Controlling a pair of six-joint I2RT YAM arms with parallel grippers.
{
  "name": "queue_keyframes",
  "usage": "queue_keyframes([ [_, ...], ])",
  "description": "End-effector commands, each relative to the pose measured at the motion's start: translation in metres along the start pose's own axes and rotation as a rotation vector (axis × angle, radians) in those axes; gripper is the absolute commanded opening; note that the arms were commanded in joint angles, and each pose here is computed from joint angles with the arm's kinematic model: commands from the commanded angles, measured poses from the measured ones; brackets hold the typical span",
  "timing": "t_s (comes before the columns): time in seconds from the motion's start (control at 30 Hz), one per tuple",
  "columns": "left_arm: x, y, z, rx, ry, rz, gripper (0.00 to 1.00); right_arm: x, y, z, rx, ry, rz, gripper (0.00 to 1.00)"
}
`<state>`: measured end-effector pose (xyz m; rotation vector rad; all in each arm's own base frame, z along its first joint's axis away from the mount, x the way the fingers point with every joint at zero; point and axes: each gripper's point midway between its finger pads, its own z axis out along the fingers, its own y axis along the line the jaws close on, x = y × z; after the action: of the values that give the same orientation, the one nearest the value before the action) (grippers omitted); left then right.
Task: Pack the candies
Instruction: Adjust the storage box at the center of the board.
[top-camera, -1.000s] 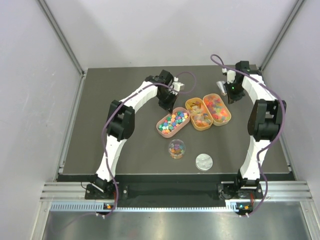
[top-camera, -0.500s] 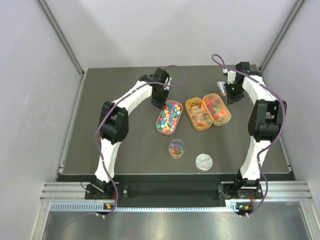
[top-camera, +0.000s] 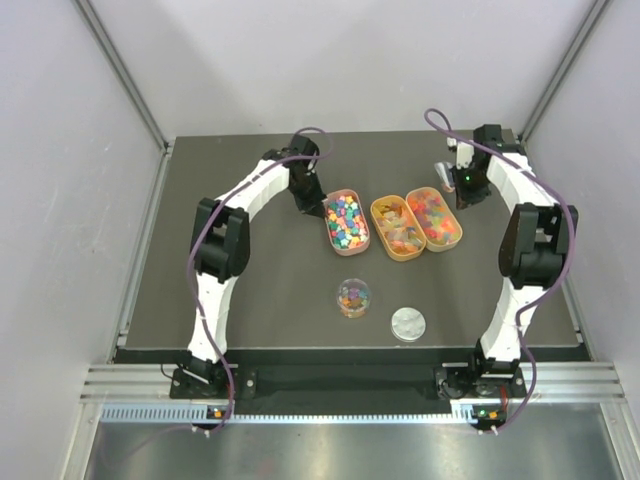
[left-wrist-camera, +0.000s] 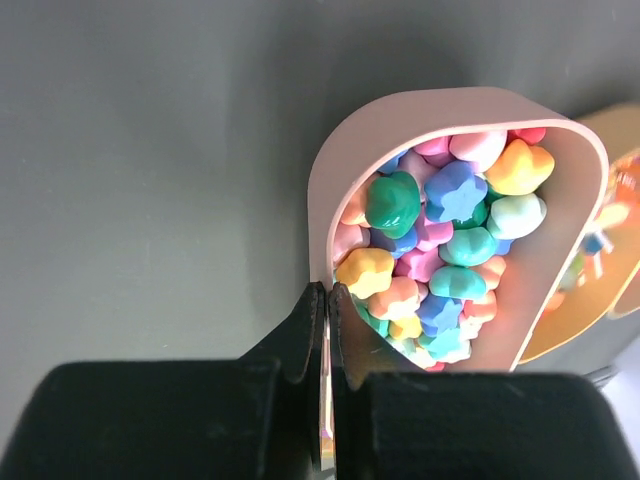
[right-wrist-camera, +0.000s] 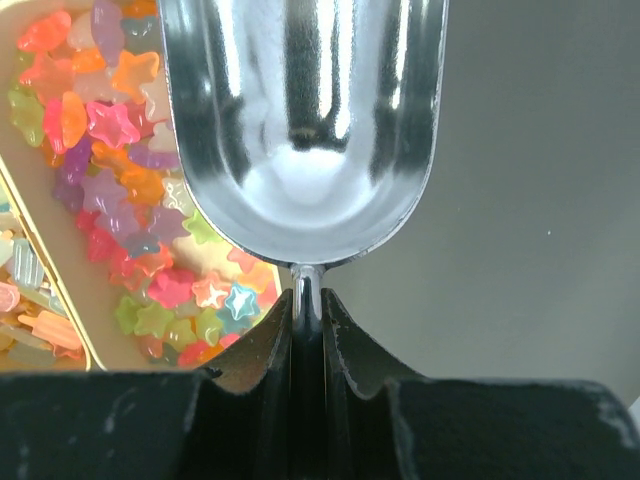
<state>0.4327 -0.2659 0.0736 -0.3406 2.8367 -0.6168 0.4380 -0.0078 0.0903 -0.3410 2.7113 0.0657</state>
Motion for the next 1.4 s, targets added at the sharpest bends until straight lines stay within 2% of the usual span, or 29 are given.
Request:
queue_keyframes([
  [0.0, 0.001, -0.041, -0.006, 0.116, 0.008, -0.116, 0.0, -0.017, -0.004, -0.028, 0.025, -0.094, 0.008, 0.0],
  [0.23, 0.018, -0.036, 0.012, 0.034, 0.015, -0.101, 0.0, -0.022, -0.004, -0.036, 0.021, -0.117, 0.008, 0.0],
  [0.63, 0.033, -0.06, 0.024, 0.047, 0.018, -0.067, 0.0, -0.019, -0.002, -0.032, -0.008, -0.117, 0.023, 0.0],
  [0.67, 0.035, -0.063, 0.025, 0.054, 0.02, -0.063, 0.04, -0.019, -0.003, -0.032, -0.008, -0.12, 0.023, 0.0],
  [0.73, 0.033, -0.069, 0.024, 0.076, 0.017, -0.065, 0.27, -0.02, -0.004, -0.034, -0.005, -0.125, 0.026, 0.0],
  [0.87, 0.033, -0.084, 0.029, 0.126, 0.027, -0.074, 0.29, -0.019, -0.008, -0.037, 0.0, -0.129, 0.032, 0.0],
  [0.97, 0.039, -0.098, 0.032, 0.168, 0.044, -0.063, 0.36, -0.019, -0.012, -0.042, 0.008, -0.137, 0.037, 0.0],
  [1.23, 0.046, -0.129, 0.033, 0.255, 0.049, -0.026, 0.36, -0.016, -0.016, -0.053, 0.024, -0.152, 0.04, 0.0],
  [1.37, 0.039, -0.126, 0.019, 0.247, 0.017, -0.033, 0.4, -0.022, -0.014, -0.067, 0.023, -0.171, 0.046, 0.0],
])
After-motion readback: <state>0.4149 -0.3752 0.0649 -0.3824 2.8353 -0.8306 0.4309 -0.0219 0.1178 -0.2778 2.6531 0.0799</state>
